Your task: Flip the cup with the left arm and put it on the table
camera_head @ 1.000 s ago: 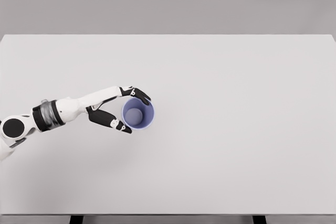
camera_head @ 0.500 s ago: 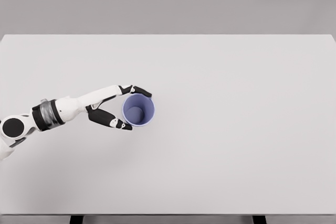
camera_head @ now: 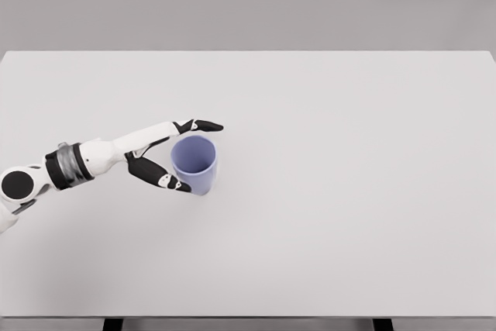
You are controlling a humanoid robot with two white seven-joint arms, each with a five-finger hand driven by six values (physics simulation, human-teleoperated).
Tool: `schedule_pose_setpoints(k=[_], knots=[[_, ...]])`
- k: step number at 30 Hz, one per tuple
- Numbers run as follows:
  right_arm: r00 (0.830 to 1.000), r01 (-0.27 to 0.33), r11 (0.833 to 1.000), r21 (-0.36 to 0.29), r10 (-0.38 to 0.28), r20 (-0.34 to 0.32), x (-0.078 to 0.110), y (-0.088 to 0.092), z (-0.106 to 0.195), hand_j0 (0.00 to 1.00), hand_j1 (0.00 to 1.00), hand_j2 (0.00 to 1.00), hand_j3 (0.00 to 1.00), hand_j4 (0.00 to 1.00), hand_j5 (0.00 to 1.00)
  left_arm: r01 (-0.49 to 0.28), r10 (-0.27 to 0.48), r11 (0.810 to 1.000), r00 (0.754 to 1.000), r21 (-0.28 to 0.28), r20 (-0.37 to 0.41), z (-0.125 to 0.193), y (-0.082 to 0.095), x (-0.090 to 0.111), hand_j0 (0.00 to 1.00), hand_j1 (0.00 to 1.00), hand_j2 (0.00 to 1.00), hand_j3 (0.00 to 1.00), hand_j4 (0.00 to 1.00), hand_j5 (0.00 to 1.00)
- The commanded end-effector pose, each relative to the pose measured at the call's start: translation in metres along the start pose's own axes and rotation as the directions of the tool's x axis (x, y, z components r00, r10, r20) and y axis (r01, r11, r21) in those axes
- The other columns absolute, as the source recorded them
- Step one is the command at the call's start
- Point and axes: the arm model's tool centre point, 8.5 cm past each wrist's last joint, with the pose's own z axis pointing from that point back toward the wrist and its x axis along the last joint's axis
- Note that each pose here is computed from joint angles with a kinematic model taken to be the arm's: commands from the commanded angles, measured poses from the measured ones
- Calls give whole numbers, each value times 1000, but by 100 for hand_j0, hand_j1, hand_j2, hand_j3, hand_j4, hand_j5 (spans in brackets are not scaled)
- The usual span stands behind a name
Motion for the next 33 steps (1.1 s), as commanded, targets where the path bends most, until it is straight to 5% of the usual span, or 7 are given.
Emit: schedule_pose_setpoints(k=[1, 20, 24, 27, 33], knots=[[1000, 0, 1000, 0, 0, -1, 0, 0, 0, 100, 100, 100, 100, 100, 100, -3, 3, 1000, 1000, 4, -1, 1, 1, 0, 100, 100, 100, 100, 100, 100], [1000, 0, 1000, 0, 0, 1, 0, 0, 0, 100, 100, 100, 100, 100, 100, 25, -24, 1000, 999, 7, -42, 18, 12, -1, 100, 100, 100, 100, 100, 100], [1000, 0, 1000, 0, 0, -1, 0, 0, 0, 100, 100, 100, 100, 100, 100, 80, -79, 997, 991, 12, -110, 47, 34, 0, 100, 100, 100, 100, 100, 100], [1000, 0, 1000, 0, 0, -1, 0, 0, 0, 100, 100, 100, 100, 100, 100, 172, -157, 984, 960, 43, -231, 100, 71, 7, 100, 100, 100, 100, 100, 100], [1000, 0, 1000, 0, 0, -1, 0, 0, 0, 100, 100, 100, 100, 100, 100, 266, -224, 961, 906, 72, -359, 160, 109, 25, 100, 100, 100, 100, 100, 100]])
